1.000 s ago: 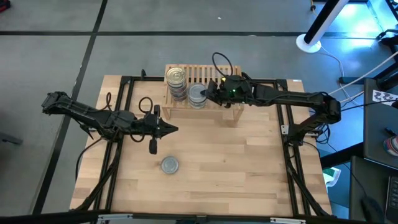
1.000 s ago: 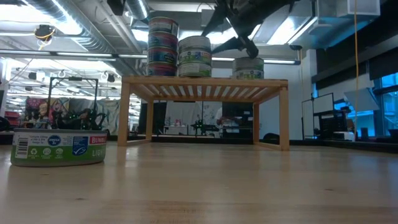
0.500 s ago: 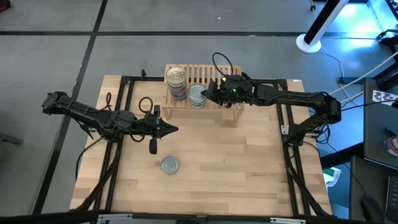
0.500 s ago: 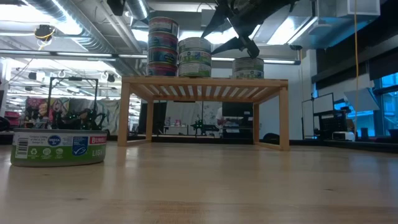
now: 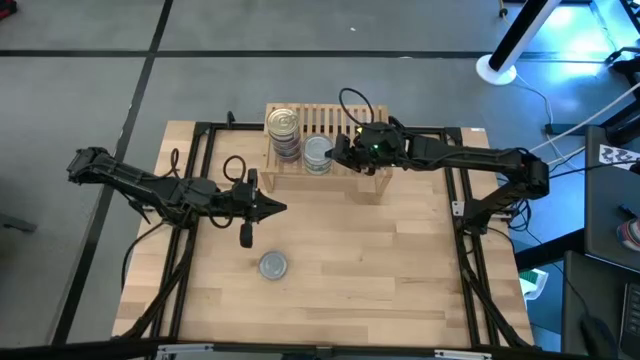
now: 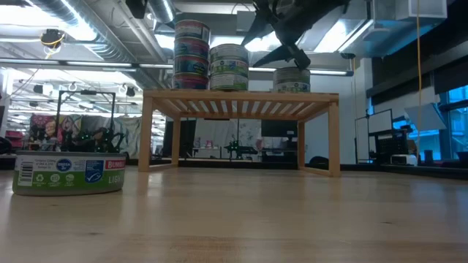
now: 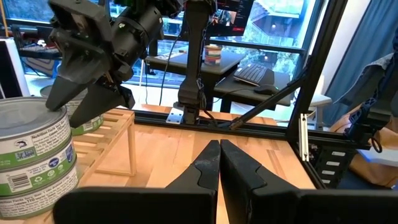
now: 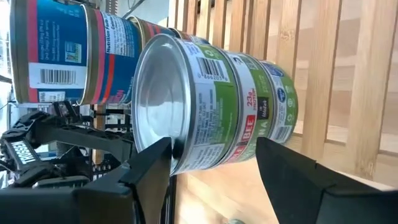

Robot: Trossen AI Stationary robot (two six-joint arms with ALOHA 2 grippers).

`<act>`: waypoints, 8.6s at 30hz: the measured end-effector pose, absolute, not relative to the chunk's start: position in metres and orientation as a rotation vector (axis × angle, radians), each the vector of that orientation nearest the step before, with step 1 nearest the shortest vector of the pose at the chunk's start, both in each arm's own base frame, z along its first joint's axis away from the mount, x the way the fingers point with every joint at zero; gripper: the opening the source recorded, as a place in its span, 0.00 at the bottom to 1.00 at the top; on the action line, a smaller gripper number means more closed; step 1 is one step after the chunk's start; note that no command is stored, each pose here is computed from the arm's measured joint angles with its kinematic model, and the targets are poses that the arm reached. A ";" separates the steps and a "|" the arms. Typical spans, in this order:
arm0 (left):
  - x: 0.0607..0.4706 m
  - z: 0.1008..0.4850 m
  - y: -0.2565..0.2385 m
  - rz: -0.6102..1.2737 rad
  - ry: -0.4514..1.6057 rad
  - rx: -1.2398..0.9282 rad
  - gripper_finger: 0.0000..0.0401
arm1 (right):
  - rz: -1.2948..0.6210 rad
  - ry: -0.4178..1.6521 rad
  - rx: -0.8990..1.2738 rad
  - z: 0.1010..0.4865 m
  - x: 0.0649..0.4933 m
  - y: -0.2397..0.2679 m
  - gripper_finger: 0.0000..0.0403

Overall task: Stack canned seafood by type on shelf
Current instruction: Stack the green tuna can on top of the other green tuna can on the shelf

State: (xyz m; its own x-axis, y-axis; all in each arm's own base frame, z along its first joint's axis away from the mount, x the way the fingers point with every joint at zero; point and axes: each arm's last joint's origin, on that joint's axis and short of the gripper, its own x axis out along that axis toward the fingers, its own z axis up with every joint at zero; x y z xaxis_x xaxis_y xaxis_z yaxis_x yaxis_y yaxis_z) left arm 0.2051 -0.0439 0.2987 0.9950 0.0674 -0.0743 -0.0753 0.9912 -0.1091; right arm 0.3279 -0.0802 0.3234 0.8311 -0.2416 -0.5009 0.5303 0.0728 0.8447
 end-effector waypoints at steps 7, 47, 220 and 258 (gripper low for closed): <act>0.205 0.299 -0.044 0.067 0.071 -0.113 0.02 | -0.545 0.236 1.308 0.347 0.305 -0.074 0.59; 0.184 0.221 -0.134 -0.552 0.706 0.120 0.02 | -0.173 0.742 0.995 0.243 0.369 0.119 0.59; 0.230 0.153 -0.133 -0.201 0.769 0.694 0.00 | -0.269 0.422 1.677 0.162 0.313 0.142 0.59; 0.233 0.153 -0.127 -0.174 0.773 0.684 0.00 | -0.483 0.188 2.033 0.119 0.397 0.162 0.59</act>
State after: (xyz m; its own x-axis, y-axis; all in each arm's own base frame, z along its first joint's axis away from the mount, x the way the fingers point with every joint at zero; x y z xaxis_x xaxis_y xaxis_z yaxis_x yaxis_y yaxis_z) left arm 0.2335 -0.1275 0.1533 0.7141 0.0972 -0.6933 0.3845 0.7731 0.5045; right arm 0.3975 0.1618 0.1190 0.9082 -0.0687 -0.4129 0.3295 -0.4911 0.8064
